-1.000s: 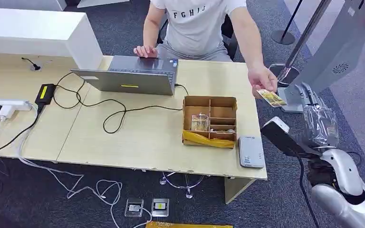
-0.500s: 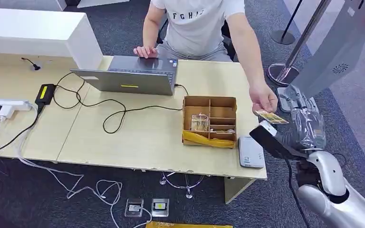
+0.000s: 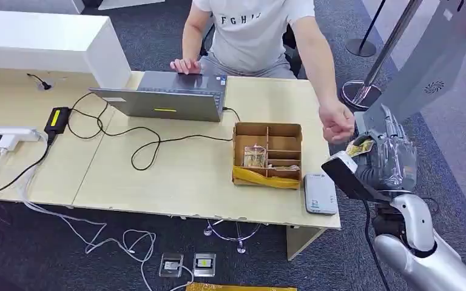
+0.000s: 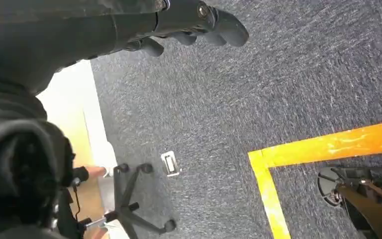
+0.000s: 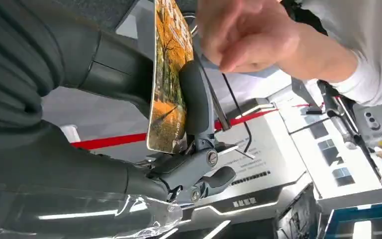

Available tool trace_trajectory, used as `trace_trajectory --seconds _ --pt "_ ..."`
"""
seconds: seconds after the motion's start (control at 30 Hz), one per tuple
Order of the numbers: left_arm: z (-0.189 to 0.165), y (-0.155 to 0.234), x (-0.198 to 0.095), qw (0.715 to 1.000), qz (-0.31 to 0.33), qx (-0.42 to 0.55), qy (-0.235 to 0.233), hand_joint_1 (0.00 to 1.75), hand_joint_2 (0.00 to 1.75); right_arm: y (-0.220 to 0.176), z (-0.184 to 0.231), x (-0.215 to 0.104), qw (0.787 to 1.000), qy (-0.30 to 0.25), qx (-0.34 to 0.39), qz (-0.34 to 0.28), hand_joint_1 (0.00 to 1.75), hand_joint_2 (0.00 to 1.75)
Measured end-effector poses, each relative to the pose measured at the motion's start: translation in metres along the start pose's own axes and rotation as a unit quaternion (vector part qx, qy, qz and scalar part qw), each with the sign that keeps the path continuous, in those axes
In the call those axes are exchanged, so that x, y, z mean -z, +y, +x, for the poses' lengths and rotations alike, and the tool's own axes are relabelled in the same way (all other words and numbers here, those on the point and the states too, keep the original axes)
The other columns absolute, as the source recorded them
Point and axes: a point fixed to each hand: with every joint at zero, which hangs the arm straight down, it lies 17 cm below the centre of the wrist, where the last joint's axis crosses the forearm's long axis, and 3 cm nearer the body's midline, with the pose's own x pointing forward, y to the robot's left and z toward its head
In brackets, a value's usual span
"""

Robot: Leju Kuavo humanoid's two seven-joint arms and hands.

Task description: Pass the card to the sensor for recognition and then transmit it.

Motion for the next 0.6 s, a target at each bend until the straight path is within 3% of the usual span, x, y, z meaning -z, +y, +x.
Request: trace_trajectory --seconds 0.6 --pt "-0.001 -0.002 0.000 1.000 0.004 0.006 0.007 0.00 0.00 0.102 -0.017 -0.026 0.993 0.035 0.007 0.108 1.75 1.75"
